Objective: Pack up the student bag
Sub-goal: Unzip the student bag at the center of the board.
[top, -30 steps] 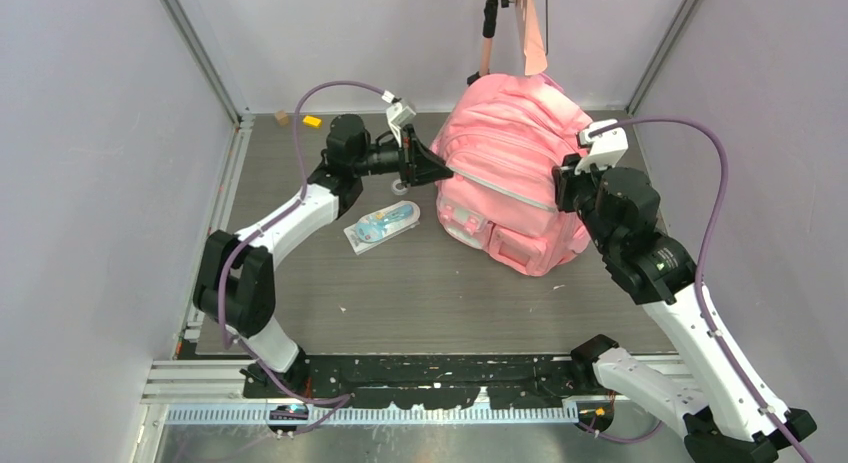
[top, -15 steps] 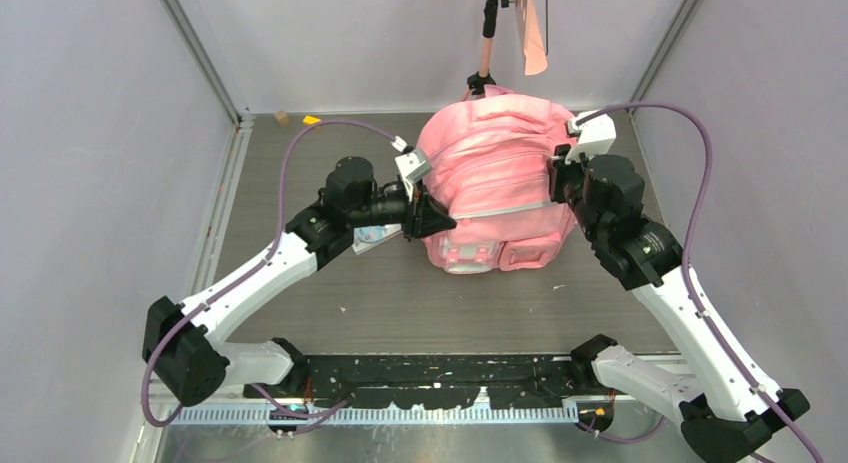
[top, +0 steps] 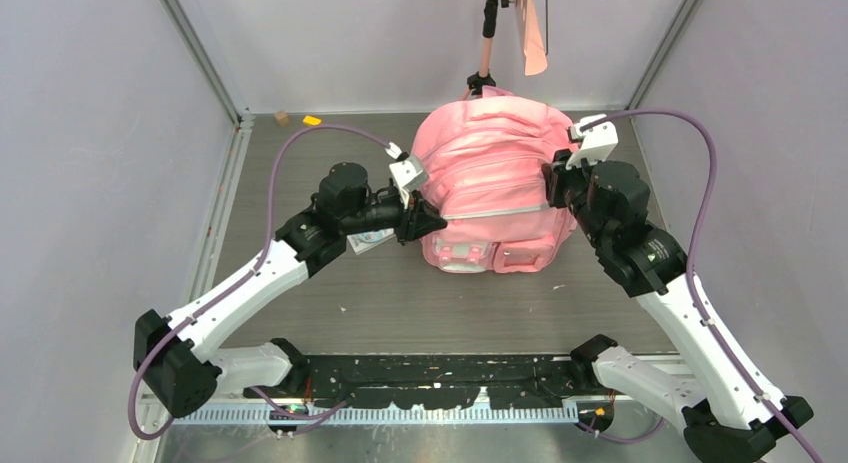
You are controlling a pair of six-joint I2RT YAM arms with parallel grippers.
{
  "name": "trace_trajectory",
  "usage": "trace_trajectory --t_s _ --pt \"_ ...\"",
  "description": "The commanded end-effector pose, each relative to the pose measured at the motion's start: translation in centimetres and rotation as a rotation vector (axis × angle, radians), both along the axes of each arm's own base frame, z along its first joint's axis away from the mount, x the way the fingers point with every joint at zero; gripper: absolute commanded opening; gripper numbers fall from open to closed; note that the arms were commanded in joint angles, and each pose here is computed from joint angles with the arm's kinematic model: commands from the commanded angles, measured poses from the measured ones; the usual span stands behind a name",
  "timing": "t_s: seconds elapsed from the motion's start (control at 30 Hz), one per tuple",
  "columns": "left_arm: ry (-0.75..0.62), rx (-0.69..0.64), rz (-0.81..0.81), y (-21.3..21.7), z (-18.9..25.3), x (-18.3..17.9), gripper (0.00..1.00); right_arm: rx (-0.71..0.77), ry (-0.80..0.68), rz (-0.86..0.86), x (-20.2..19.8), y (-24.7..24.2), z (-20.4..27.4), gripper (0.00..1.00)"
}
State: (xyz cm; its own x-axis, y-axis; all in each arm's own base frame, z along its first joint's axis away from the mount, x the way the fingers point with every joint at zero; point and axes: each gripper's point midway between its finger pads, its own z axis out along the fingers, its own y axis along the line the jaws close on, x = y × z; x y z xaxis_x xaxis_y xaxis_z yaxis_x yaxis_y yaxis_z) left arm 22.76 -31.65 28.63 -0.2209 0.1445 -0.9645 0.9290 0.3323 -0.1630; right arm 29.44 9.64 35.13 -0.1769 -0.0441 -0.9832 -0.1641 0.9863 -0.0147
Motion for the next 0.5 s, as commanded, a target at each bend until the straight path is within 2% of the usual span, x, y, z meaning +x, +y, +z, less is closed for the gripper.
trace_trajectory --t_s 0.0,0.1,0.13,0.47 --pt "0.004 0.071 -0.078 1.1 -0.9 -2.5 0.25 0.082 -0.103 -0.08 0.2 -1.3 3.1 0.07" --pt "-0.023 0.091 -0.082 1.2 -1.3 -2.2 0.37 0.085 -0.102 -0.074 0.1 -1.3 3.1 0.07" --pt "-0.028 0.094 -0.074 1.3 -1.4 -2.0 0.39 0.088 -0.101 -0.074 0.0 -1.3 3.1 0.07" --pt "-0.06 0.03 -0.033 1.4 -0.8 -0.1 0.33 0.091 -0.101 -0.066 -0.3 -1.3 3.1 0.07"
